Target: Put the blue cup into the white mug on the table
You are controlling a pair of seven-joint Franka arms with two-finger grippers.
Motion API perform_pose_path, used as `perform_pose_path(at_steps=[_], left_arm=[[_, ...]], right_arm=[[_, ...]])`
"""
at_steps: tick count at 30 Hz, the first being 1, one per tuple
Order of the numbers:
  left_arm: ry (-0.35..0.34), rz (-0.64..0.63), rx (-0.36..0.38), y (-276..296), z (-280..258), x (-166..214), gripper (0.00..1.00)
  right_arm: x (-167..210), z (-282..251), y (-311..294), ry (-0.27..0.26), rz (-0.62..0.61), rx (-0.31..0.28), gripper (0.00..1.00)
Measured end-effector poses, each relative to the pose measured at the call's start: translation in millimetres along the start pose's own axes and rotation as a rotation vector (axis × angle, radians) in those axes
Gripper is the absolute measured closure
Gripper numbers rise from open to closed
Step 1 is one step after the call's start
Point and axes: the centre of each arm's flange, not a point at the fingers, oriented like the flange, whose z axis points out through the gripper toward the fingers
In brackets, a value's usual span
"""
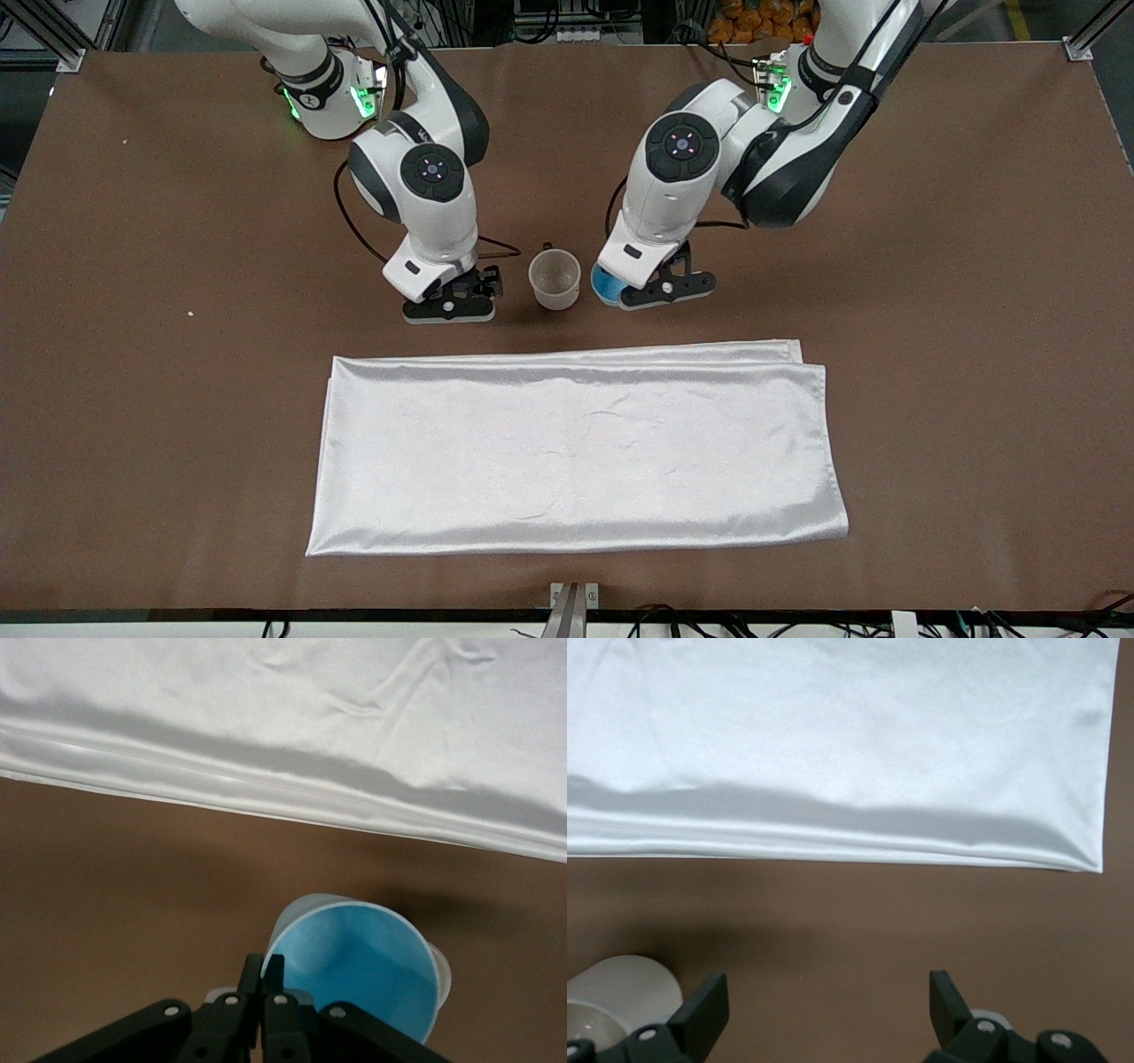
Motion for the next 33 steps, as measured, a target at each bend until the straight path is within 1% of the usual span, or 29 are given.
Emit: perform_pose_path(at_steps=[8, 13, 15, 18, 21, 26, 33], left_arm=[[-0.012, -0.044, -0.009, 33.2, 21.3, -34.4, 0.96], [-0.021, -0.07, -0.008, 46.9, 33.6, -50.4, 0.96], [-0.024, -0.077, -0.01, 51.5, 38.0, -55.6, 0.96], [-0.027, -0.079, -0.013, 57.6, 44.6, -62.3, 0.96], [-0.031, -0.079, -0.016, 62.3, 50.7, -67.0, 0.96], [-0.035, -0.073, -0.028, 68.9, 62.9, -70.9, 0.96], [-0.043, -0.066, -0.041, 76.3, 81.9, -74.5, 0.96]], right_arm=[[20.6, 4.3, 38.0, -0.007, -0.034, -0.003, 0.0], [36.1, 10.1, 73.8, -0.019, -0.043, 0.001, 0.0], [42.5, 12.7, 90.6, -0.029, -0.047, 0.013, 0.0], [52.6, 16.0, 119.9, -0.045, -0.058, 0.046, 0.0], [61.7, 13.9, 148.6, -0.046, -0.073, 0.074, 0.0], [64.7, -4.3, 190.2, -0.064, -0.067, 0.086, 0.0], [50.5, -59.3, 217.3, -0.079, -0.069, 0.084, 0.0]])
